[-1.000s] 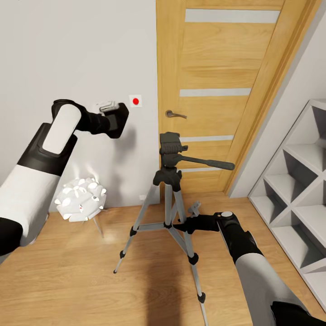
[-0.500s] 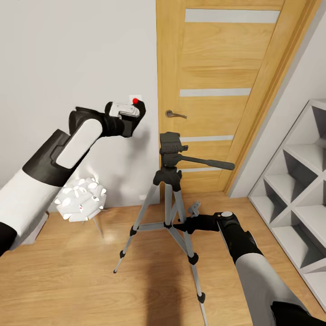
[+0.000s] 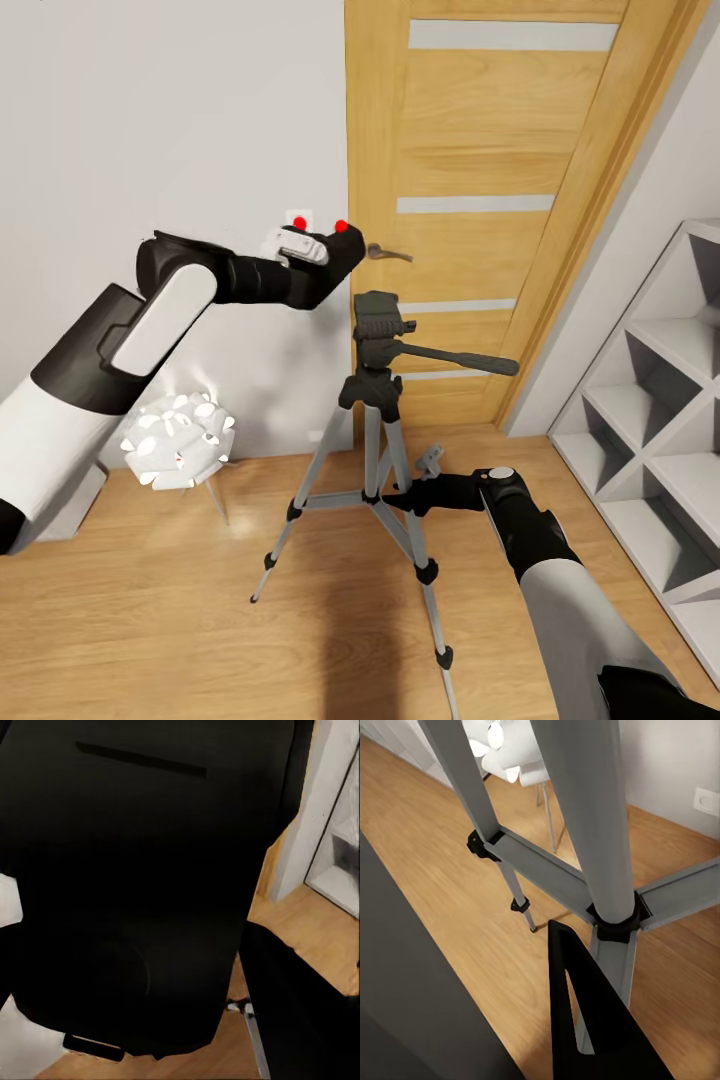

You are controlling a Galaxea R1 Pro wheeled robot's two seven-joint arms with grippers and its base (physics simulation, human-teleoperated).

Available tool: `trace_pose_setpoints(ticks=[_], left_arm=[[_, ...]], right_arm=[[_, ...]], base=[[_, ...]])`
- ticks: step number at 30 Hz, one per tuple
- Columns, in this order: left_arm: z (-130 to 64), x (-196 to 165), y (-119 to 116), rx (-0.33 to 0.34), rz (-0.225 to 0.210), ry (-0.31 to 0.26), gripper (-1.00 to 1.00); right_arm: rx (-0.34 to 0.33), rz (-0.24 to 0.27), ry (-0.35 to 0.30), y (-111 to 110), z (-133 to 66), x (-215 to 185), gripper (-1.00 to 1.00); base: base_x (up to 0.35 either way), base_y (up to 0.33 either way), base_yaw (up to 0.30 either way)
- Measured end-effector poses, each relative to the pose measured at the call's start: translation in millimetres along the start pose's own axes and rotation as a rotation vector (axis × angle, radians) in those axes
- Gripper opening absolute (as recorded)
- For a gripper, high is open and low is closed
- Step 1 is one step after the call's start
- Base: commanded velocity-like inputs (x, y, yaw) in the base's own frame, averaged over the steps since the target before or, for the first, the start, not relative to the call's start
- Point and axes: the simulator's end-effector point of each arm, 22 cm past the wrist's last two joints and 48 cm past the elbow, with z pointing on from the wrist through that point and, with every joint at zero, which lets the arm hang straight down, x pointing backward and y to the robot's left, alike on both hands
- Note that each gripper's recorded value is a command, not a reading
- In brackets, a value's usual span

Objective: Attach the digital camera to the camera tripod in the bedroom.

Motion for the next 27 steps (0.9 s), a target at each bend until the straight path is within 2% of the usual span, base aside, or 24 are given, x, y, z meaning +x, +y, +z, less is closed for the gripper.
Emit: trace_pose_setpoints(ticks=[1,5,10,11,13,14,15,16,20,23,24,25,26,27], left_arm=[[-2.4,-1.6,-3.0,0.035,0.001,-0.006,-1.0],[-11.6,-7.2,4.2,0.072,-0.003,-0.027,-1.0],[-33.0,-25.8,9.6,0.159,-0.049,-0.086,-1.0],[-41.3,-34.5,8.8,0.197,-0.067,-0.113,-1.0],[-50.2,-44.0,9.8,0.23,-0.082,-0.144,-1.0],[-81.3,-78.5,-0.2,0.365,-0.103,-0.282,-1.0],[-92.7,-90.3,10.0,0.344,-0.1,-0.329,-1.0],[-93.1,-91.9,9.4,0.353,-0.097,-0.339,-1.0],[-101.6,-101.5,-1.8,0.41,-0.084,-0.382,-1.0],[-108.1,-122.0,-21.7,0.47,-0.054,-0.435,-1.0],[-108.2,-125.3,-24.1,0.478,-0.047,-0.44,-1.0],[-109.0,-131.3,-30.0,0.506,-0.041,-0.445,-1.0],[-106.5,-138.5,-39.0,0.563,-0.025,-0.438,-1.0],[-104.7,-138.9,-40.9,0.574,-0.017,-0.432,-1.0]], right_arm=[[0.0,0.0,0.0,0.0,0.0,0.0,-1.0],[0.0,0.0,0.0,-0.1,-0.1,0.0,-1.0],[0.0,0.0,0.0,0.0,0.0,0.0,-1.0],[0.0,0.0,0.0,-0.1,-0.1,0.1,-1.0],[0.0,0.0,0.0,-0.1,-0.1,0.0,-1.0],[0.001,0.0,-0.001,-0.9,-0.3,-1.1,-1.0],[-0.001,0.0,0.002,1.0,0.2,1.4,-1.0],[0.001,0.0,-0.001,-0.5,-0.2,-0.5,-1.0],[0.0,0.0,0.0,-0.1,0.0,0.0,-1.0],[0.001,0.001,0.0,-0.2,-0.2,-0.1,-1.0],[0.001,0.001,0.0,-0.2,-0.1,-0.1,-1.0],[0.0,0.001,0.0,-0.2,-0.2,-0.1,-1.0],[0.001,0.0,-0.001,-0.4,-0.2,-0.3,-1.0],[0.0,0.001,0.0,-0.2,-0.1,-0.1,-1.0]], base=[[0.0,0.0,0.0],[0.0,0.0,0.0],[0.0,0.0,0.0],[0.0,0.0,0.0],[0.0,0.0,0.0],[0.0,0.0,0.0],[0.0,0.0,0.0],[0.0,0.0,0.0],[0.0,0.0,0.0],[0.0,0.0,0.0],[0.0,0.0,0.0],[0.0,0.0,0.0],[0.0,0.0,0.0],[0.0,0.0,0.0]])
